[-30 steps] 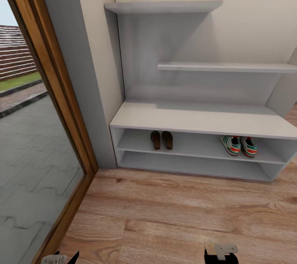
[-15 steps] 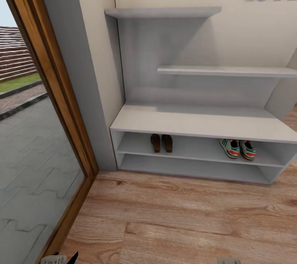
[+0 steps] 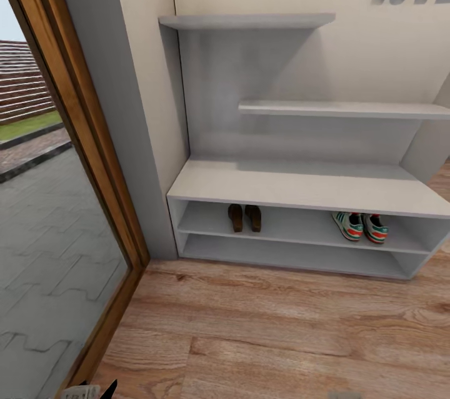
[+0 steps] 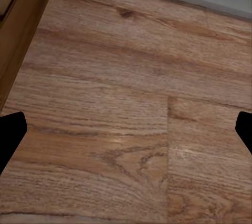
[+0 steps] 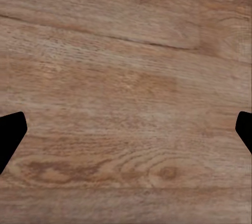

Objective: Pick up the two gym shoes and the two sandals from the corridor floor and place them onto the hallstand (shoe rack) in the corridor, making sure they are on the rack and not on the floor. Arrange them so the two gym shoes are next to each other and the two sandals are next to each other.

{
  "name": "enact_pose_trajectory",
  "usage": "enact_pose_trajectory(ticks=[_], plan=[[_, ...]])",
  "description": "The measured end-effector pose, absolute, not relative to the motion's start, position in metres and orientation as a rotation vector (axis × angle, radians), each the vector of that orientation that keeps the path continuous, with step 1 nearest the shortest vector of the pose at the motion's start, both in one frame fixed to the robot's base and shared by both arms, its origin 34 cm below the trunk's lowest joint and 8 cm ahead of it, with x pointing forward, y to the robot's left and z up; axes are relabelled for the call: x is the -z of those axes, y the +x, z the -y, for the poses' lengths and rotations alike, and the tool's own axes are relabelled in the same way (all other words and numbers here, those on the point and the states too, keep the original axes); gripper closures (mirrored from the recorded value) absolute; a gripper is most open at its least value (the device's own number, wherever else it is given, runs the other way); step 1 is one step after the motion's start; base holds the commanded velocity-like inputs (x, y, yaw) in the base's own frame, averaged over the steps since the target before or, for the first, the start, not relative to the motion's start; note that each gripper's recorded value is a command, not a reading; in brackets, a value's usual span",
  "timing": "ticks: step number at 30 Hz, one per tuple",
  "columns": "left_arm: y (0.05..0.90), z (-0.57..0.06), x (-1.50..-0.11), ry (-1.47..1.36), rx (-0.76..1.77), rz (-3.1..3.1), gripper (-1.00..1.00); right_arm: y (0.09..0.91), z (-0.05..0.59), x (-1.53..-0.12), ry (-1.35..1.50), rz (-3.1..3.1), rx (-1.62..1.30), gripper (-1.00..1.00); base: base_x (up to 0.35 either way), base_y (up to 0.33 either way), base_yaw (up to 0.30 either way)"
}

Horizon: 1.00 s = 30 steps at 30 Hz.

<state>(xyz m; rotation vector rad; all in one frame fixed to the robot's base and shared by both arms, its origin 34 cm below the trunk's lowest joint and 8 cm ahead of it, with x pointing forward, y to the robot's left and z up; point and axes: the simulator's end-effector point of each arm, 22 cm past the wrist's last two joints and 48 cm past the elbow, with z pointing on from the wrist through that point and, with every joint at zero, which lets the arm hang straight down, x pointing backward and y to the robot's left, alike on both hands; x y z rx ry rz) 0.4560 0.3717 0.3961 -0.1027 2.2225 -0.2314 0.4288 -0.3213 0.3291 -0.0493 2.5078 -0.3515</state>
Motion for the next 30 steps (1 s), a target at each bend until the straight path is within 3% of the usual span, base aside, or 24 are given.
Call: enact_pose_trajectory(ticks=[30], plan=[[0.366, -0.36, -0.356, -0.189, 0.282, -2.389, -1.0, 0.429, 0.297, -0.327, -0.041, -2.513, 0.309, -1.0, 0.0, 0.0, 0.0]])
